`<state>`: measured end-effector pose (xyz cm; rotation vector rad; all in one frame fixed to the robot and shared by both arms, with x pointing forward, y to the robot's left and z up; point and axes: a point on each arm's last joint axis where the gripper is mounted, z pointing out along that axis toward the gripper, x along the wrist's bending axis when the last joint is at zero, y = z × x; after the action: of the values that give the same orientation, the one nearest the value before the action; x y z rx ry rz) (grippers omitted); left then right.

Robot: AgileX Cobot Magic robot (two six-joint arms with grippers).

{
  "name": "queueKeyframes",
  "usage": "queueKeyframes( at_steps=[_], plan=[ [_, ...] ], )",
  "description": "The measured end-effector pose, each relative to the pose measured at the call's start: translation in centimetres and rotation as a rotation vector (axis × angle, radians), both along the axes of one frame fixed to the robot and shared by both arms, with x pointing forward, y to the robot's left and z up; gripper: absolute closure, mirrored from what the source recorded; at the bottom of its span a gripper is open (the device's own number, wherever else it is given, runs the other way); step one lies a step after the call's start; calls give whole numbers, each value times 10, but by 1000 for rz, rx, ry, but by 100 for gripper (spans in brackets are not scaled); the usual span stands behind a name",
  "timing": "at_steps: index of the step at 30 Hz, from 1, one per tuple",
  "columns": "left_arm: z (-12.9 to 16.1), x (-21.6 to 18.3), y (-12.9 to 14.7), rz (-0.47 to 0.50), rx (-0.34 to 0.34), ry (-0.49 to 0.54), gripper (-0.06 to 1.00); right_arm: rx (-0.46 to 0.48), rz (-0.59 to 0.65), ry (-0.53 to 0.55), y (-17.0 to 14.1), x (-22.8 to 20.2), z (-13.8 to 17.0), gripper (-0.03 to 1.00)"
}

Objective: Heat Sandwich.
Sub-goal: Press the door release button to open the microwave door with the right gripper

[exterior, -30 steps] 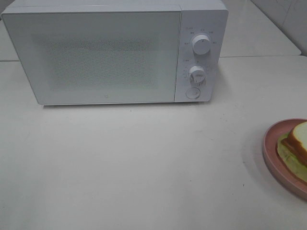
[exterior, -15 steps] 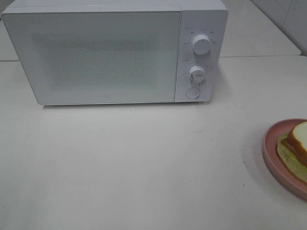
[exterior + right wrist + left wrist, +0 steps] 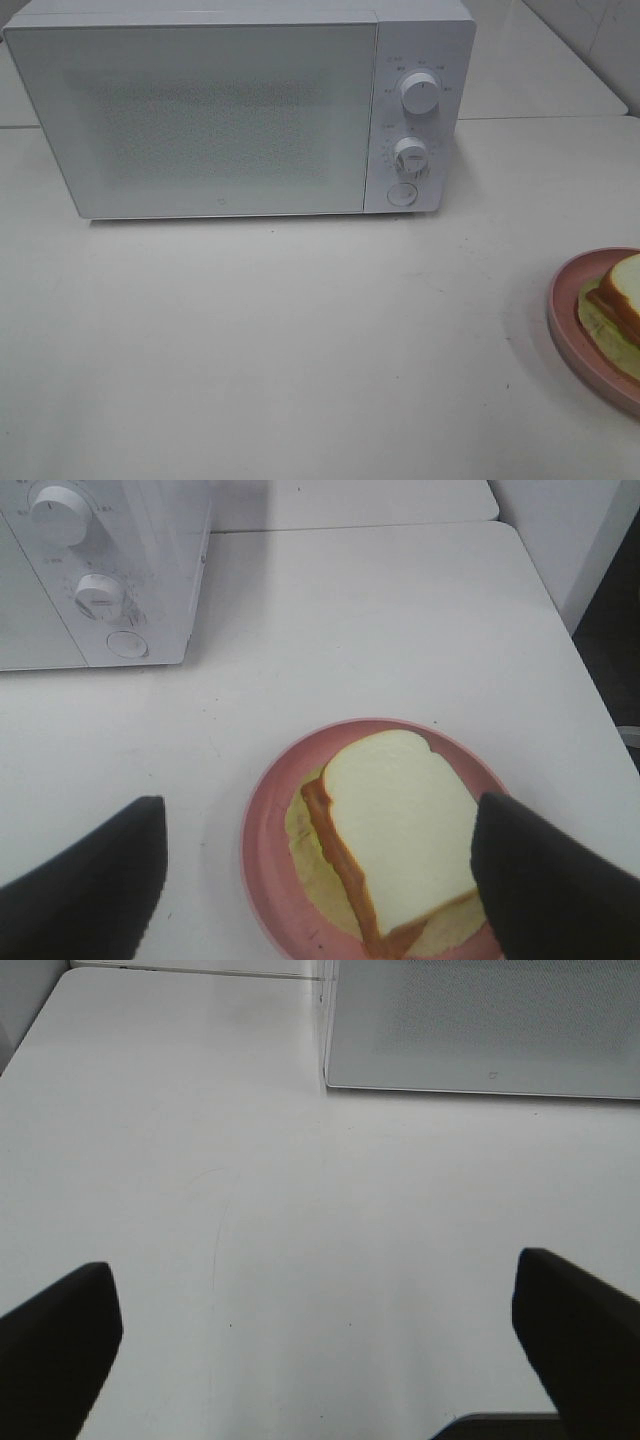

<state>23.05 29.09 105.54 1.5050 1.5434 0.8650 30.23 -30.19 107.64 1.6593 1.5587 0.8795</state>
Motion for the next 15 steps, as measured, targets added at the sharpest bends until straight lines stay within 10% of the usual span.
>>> queueKeyframes(
  at_steps=[15],
  plan=[
    [0,0,0,0,0,0,-5,-2,20,46,3,71,-11,21]
  ],
)
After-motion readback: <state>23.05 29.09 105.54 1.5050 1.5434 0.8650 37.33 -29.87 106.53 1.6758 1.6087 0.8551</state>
